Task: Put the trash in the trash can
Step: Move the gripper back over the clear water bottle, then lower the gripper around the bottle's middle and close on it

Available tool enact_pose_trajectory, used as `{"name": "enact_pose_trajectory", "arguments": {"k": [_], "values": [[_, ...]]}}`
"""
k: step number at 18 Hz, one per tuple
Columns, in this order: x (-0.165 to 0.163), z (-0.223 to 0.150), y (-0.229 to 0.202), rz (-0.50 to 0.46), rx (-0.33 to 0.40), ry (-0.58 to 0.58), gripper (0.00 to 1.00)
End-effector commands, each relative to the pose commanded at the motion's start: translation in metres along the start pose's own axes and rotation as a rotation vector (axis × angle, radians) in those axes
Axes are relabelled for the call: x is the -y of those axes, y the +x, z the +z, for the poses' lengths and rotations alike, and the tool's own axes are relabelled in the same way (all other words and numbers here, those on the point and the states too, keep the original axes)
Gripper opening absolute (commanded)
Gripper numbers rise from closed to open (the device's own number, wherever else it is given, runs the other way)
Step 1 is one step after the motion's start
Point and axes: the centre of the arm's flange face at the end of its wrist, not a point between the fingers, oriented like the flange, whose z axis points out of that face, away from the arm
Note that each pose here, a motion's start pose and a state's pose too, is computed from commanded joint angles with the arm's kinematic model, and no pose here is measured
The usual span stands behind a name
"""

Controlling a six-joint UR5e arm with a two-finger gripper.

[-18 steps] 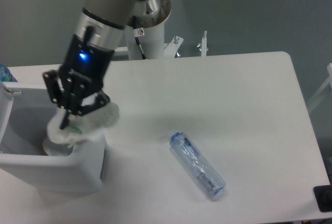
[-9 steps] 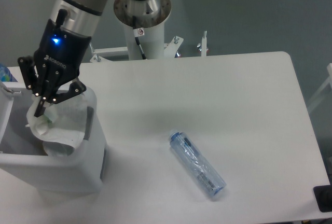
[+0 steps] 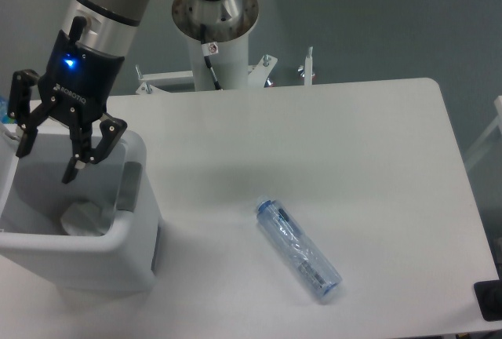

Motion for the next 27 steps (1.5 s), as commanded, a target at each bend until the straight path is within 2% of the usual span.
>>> {"name": "enact_pose_trajectory", "arguments": {"k": [5, 8, 10, 13, 18, 21, 27], "values": [[-0.02, -0.017, -0.114, -0.14, 0.112, 0.001, 1.0], [-0.035, -0.016, -0.176, -0.218, 0.155, -0.012, 1.0], [-0.049, -0.003, -0.209, -0.277, 0.162, -0.063, 1.0], [-0.071, 0.019, -0.258, -0.345, 0.21, -0.176, 1.0], [-0.087, 0.064, -0.311, -0.443, 0.216, -0.38, 1.0], [-0.097, 0.079, -0.324, -0.457, 0.219, -0.411, 1.0], [-0.115, 0.102, -0.353, -0.484, 0.302, -0.492, 1.0]]}}
